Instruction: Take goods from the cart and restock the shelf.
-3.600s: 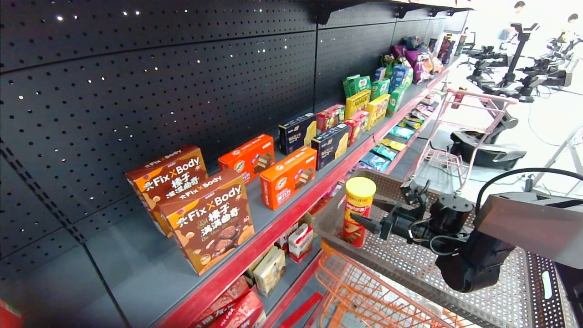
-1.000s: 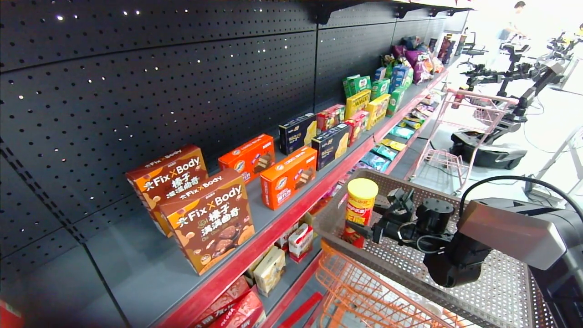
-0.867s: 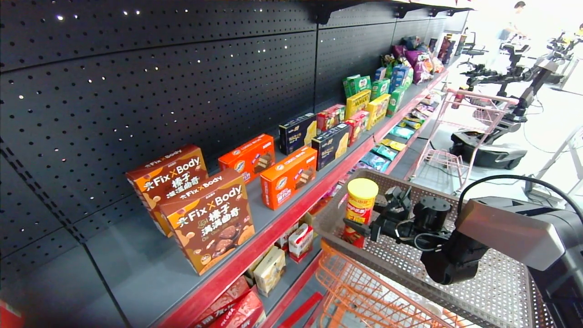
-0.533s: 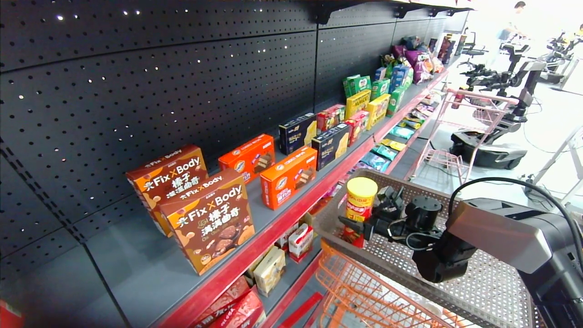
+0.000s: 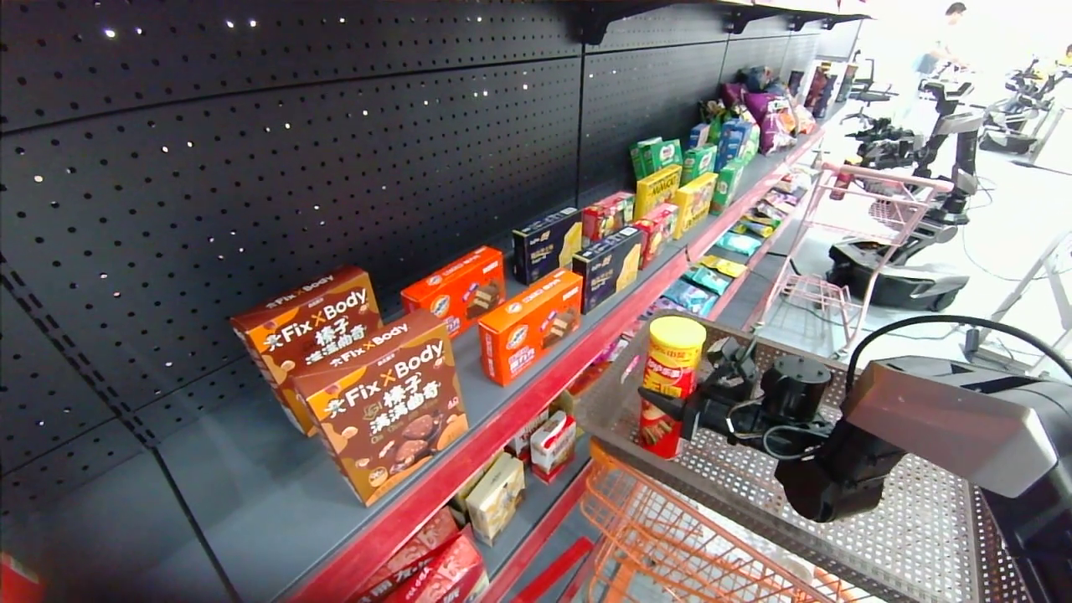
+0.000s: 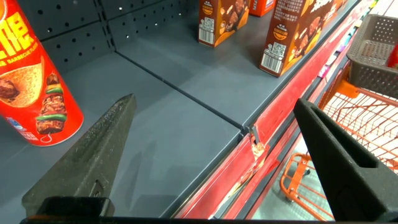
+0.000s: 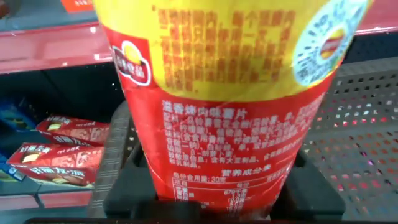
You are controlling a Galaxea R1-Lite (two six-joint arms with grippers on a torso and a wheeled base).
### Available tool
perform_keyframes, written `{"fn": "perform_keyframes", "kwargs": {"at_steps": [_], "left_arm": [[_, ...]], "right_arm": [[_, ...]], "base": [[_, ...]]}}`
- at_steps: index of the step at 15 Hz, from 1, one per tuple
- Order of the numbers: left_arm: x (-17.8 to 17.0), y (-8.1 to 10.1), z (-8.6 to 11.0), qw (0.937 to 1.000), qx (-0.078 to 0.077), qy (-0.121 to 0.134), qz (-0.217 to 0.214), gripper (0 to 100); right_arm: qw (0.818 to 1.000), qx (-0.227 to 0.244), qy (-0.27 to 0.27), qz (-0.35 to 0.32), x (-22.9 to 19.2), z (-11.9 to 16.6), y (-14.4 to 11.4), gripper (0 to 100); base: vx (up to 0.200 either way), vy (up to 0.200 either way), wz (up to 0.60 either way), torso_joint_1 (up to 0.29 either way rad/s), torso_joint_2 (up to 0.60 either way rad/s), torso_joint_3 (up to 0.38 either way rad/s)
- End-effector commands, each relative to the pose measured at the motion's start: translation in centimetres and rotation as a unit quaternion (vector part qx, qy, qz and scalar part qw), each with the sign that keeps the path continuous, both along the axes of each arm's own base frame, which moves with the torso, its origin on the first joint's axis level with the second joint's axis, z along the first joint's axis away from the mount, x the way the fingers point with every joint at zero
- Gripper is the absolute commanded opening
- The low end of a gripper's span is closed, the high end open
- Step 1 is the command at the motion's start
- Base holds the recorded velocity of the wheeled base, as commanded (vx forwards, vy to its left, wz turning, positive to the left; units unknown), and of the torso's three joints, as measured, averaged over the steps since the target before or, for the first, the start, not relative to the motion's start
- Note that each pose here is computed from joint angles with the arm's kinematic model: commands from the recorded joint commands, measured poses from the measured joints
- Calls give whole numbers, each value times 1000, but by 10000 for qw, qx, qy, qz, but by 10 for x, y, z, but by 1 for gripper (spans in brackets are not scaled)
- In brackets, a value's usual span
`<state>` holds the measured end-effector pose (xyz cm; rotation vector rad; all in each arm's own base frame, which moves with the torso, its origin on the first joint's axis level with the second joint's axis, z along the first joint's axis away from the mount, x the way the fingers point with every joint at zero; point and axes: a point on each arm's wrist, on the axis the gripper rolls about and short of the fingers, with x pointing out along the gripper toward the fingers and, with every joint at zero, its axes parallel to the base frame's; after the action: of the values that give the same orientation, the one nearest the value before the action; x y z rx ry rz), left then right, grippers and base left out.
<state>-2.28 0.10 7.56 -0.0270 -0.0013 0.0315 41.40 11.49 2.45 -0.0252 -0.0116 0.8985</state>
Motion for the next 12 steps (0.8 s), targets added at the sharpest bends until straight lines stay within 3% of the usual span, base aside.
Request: {"fn": "perform_keyframes", "kwargs": {"at_steps": [1,7,12], "left_arm": [[0,0,0,10000,-3,-4,4,100],[0,0,0,10000,-3,-4,4,100],[0,0,0,10000,-3,-4,4,100]], "right_arm": [[9997,14,-85,-213,-29,36,-8,0],[9951,45,-135,-978,-123,93,-33,0],[9826,3,38,-1859,-194,105,-52,0]], "base": [[0,0,0,0,0,0],[0,0,0,0,0,0],[0,0,0,0,0,0]]}}
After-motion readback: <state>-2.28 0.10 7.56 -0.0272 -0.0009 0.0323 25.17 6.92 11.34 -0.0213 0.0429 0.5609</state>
